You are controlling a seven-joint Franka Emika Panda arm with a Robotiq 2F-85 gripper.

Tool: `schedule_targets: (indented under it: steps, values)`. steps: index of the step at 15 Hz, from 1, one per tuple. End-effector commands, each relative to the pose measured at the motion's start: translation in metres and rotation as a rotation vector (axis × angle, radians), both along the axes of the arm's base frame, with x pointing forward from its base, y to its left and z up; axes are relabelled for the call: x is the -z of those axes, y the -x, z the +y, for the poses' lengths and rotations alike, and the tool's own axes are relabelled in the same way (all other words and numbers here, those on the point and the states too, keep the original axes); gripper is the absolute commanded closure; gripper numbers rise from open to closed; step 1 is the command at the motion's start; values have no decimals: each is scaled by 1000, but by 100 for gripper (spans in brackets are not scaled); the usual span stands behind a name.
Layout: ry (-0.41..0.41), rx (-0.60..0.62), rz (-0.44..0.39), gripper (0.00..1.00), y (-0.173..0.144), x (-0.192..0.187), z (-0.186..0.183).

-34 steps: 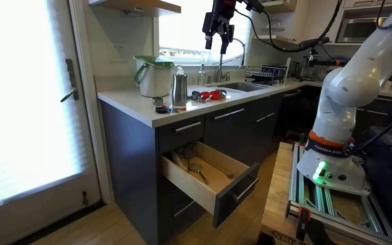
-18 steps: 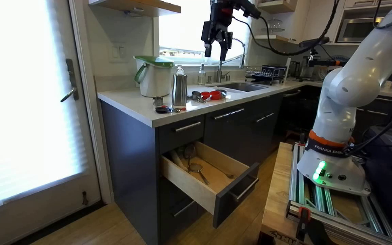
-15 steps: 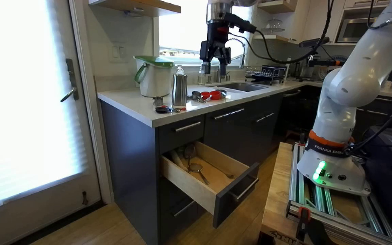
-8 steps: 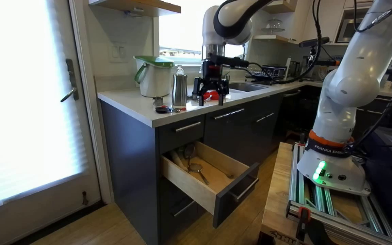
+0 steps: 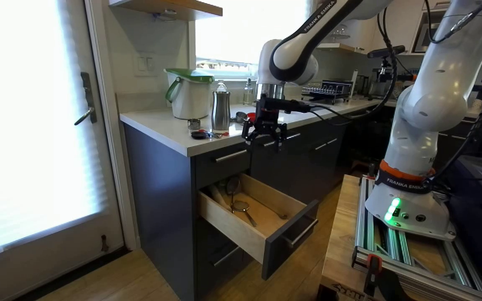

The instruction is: Remove the tea strainer from the drawer and put it on the counter top

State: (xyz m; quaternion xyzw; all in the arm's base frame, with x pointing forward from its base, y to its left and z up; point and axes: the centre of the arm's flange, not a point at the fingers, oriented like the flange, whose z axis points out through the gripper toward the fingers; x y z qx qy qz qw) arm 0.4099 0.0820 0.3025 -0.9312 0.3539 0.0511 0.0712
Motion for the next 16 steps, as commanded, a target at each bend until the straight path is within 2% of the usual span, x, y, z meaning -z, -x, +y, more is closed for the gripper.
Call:
schedule_targets:
  steps: [1,6,9,14,16]
  values:
    - [0,-1,-1,0,-1,0,0]
    - [-2,-1,-11,0,-4,-4,1]
    - [76,36,-19,0,-26,29,5]
    - [146,73,12,0,-29,97,10]
    - [150,88,20,0,-28,121,11]
